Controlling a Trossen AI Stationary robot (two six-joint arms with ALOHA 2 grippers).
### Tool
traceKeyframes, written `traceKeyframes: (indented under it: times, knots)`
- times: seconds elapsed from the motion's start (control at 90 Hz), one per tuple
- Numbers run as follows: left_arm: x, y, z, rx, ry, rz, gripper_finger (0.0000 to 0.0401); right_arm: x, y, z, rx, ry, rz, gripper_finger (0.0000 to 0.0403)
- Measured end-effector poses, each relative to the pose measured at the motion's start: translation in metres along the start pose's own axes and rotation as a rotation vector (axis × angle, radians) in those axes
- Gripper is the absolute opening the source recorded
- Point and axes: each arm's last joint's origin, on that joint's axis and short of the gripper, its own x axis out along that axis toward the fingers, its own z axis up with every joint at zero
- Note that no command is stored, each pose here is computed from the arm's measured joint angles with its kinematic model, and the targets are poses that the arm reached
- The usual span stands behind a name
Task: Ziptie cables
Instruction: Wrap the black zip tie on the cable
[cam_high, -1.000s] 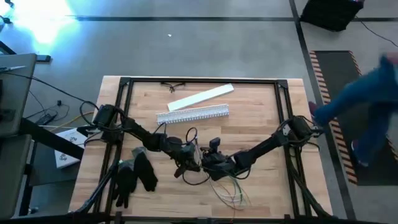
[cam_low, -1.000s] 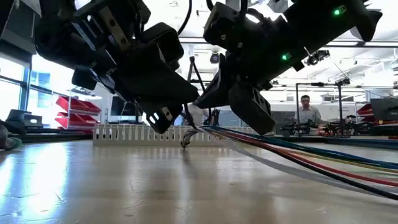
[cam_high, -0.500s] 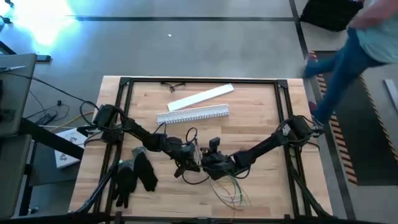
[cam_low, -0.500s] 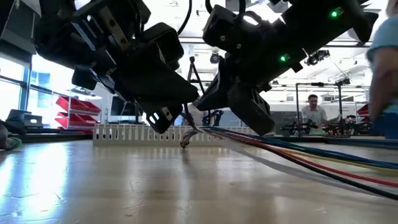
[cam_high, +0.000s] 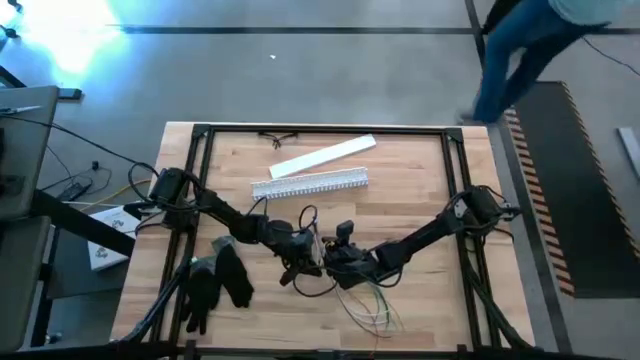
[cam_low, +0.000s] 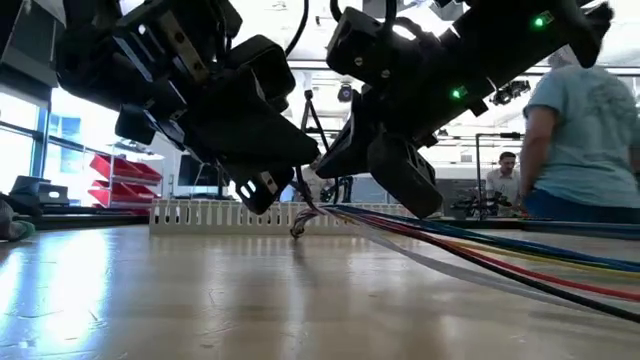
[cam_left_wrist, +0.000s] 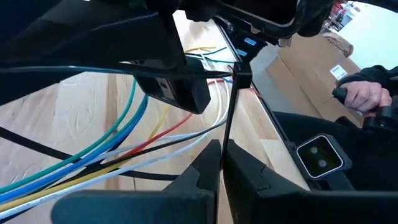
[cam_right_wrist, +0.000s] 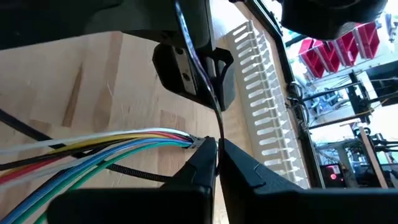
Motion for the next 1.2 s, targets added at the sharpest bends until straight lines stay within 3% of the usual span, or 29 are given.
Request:
traceKeyframes:
  times: [1.2]
  knots:
    - [0.003, 0.006, -0.009, -0.005, 0.036, 0.031, 0.0, -0.009, 0.005, 0.012, -0.028, -0.093, 0.001, 0.0]
